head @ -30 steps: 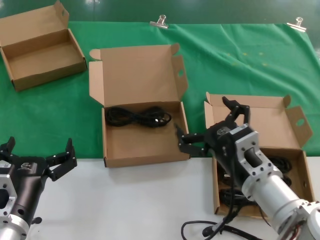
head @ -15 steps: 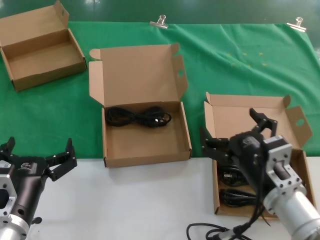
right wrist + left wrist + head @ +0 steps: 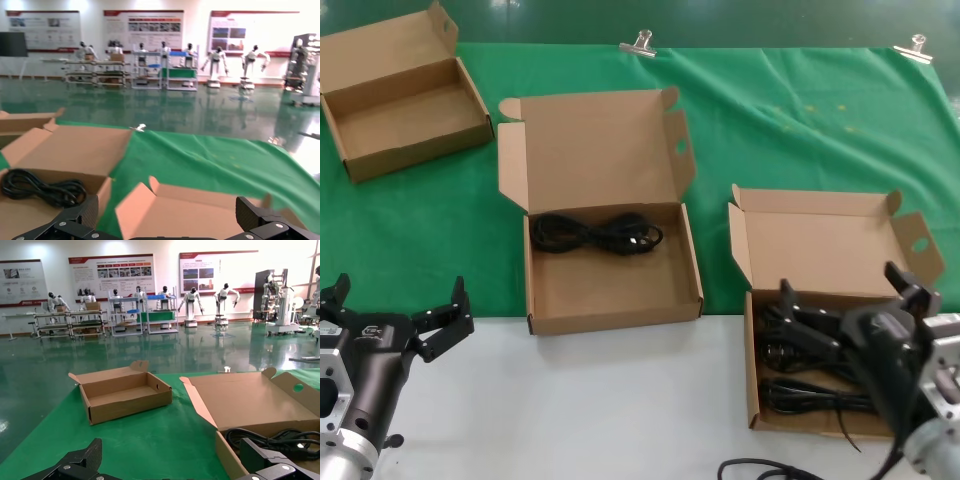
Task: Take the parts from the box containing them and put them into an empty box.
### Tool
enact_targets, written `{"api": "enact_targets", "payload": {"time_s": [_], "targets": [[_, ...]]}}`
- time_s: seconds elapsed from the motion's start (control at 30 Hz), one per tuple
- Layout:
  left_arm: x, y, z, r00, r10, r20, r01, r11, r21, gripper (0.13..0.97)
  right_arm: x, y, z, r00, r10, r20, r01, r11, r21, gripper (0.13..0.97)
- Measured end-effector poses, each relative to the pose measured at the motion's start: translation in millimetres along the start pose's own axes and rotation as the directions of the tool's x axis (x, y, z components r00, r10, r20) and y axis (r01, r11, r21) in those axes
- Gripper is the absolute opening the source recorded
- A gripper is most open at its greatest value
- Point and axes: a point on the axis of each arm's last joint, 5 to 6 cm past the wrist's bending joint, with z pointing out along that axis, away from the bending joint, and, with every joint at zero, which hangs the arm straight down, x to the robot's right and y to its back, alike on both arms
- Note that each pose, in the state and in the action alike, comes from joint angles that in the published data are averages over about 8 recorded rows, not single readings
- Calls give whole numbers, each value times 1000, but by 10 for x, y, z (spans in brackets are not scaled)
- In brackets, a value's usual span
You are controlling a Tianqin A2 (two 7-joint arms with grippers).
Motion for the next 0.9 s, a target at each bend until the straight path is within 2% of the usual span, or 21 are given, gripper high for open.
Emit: {"api": "enact_targets", "payload": {"time_s": [0.27,0.9], "targets": [[0,0,0,1000,1,0,-1,1000,0,966,127,101,-155,999,27,-42,-28,999,-25,966],[0,0,0,1000,0,0,0,1000,0,966,134,107,-164,999,29,-44,-30,999,-26,966]]}}
